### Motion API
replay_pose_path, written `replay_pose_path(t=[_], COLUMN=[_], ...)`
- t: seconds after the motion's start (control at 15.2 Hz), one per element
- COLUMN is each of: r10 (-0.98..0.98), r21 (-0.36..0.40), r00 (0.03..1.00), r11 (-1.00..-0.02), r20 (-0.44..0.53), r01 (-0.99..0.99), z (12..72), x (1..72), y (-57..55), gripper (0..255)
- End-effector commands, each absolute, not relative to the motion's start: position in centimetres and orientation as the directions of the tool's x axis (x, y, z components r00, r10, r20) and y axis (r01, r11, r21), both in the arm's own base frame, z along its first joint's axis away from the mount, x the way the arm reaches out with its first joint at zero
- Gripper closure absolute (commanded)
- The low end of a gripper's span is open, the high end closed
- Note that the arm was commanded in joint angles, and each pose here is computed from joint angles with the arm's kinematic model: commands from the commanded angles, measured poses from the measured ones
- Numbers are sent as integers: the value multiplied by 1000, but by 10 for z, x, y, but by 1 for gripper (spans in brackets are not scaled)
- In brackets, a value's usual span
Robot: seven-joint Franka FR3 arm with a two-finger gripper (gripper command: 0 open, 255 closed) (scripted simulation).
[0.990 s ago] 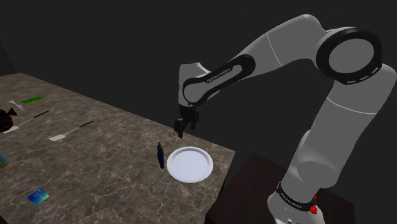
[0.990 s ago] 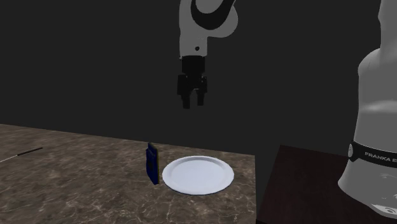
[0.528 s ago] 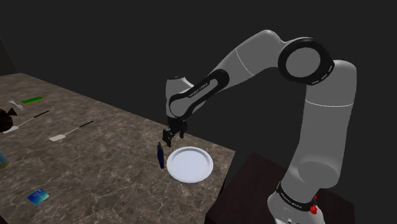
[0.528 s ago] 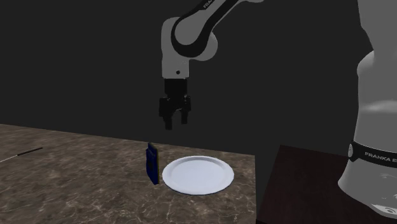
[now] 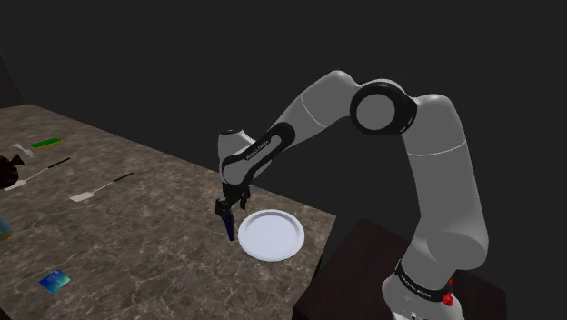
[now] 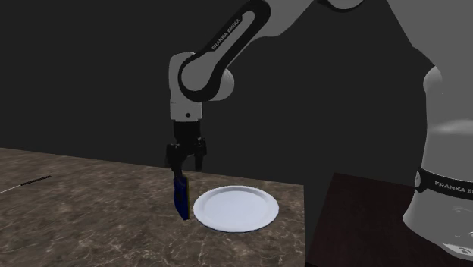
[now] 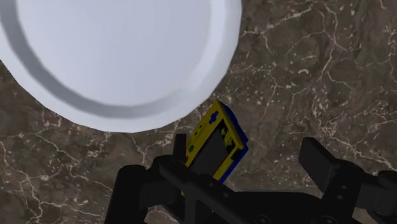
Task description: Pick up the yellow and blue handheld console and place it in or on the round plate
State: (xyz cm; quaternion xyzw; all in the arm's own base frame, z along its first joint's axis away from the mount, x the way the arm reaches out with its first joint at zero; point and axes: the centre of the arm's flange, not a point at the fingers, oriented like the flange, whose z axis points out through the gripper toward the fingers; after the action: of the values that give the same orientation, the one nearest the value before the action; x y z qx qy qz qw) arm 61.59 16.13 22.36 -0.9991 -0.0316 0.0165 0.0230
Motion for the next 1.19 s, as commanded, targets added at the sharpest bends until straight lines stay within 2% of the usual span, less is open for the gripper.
replay_pose_path(t=[0.0, 0.4, 0.92, 0.99, 1.12], r10=[66, 66, 66, 66, 66], r21=[-47, -47, -47, -47, -47], r00=[997, 997, 997, 997, 997], r11=[-997, -997, -997, -997, -997], r20=[-31, -31, -31, -31, -31], r01=[64, 64, 64, 64, 64], z=[211, 176, 176, 176, 176], x=[621, 619, 619, 619, 619], y=[165, 166, 166, 166, 166], gripper=[0, 0, 0, 255, 255])
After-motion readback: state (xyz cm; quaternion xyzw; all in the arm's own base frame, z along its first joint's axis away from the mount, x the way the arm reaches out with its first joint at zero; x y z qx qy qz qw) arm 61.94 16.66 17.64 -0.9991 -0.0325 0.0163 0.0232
